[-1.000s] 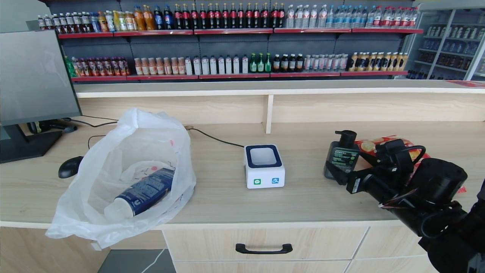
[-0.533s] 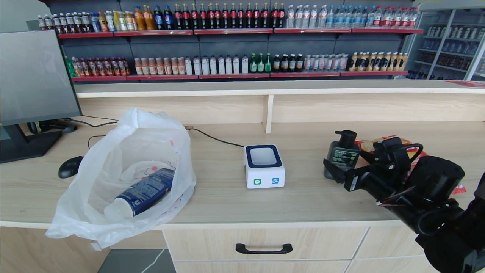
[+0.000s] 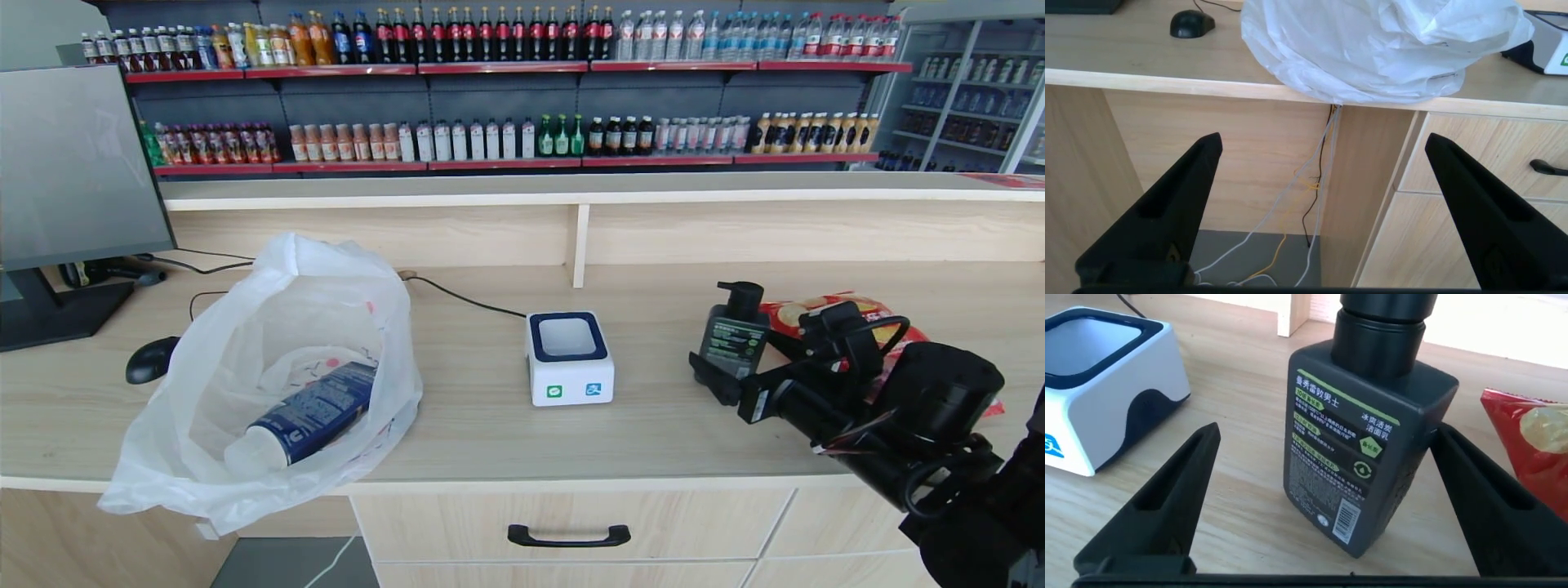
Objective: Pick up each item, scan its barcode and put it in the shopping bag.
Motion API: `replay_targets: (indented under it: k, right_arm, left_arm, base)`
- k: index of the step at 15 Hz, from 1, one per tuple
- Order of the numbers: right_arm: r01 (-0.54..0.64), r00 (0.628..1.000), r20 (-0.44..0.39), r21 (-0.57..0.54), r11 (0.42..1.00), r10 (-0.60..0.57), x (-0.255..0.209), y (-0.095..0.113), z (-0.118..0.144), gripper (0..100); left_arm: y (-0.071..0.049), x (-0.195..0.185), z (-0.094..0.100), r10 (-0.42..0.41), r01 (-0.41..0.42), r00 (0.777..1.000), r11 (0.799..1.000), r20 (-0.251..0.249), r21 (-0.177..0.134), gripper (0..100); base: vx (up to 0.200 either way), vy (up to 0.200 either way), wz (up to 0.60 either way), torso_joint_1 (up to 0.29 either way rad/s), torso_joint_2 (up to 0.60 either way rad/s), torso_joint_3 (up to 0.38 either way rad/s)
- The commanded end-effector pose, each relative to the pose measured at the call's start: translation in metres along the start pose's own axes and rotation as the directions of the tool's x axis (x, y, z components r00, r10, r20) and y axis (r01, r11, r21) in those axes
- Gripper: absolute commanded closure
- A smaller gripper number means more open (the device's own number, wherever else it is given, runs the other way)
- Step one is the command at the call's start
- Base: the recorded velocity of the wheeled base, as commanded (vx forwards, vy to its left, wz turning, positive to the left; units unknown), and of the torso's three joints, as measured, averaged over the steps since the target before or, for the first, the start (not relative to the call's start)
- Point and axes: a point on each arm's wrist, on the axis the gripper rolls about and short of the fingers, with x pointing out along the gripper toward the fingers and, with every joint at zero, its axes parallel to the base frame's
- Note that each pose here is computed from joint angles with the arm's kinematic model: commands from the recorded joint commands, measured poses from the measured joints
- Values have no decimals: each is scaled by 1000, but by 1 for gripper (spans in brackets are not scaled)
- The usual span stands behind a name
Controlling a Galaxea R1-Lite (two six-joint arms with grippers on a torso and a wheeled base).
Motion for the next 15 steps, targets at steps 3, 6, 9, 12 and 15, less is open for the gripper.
replay_targets:
  k: [3,6,9,12,15]
  right_arm:
    - [-16,1000,17,-1,1000,16,-6,5,7,0]
    - [-26,999,23,-2,1000,26,-9,7,9,0]
    - [-32,999,21,-3,999,32,-12,9,10,0]
    - [-33,999,18,-3,999,33,-13,9,9,0]
    - [-33,999,15,-2,999,33,-12,9,8,0]
  left_arm:
    - [0,0,0,2,-2,1000,1000,0,0,0]
    - [0,0,0,0,0,1000,1000,0,0,0]
    - [0,0,0,0,0,1000,1000,0,0,0]
    - [0,0,0,0,0,1000,1000,0,0,0]
    - [0,0,0,0,0,1000,1000,0,0,0]
  base:
    - [0,0,0,0,0,0]
    - [0,0,0,0,0,0]
    - [0,0,0,0,0,0]
    - [0,0,0,0,0,0]
    - [0,0,0,0,0,0]
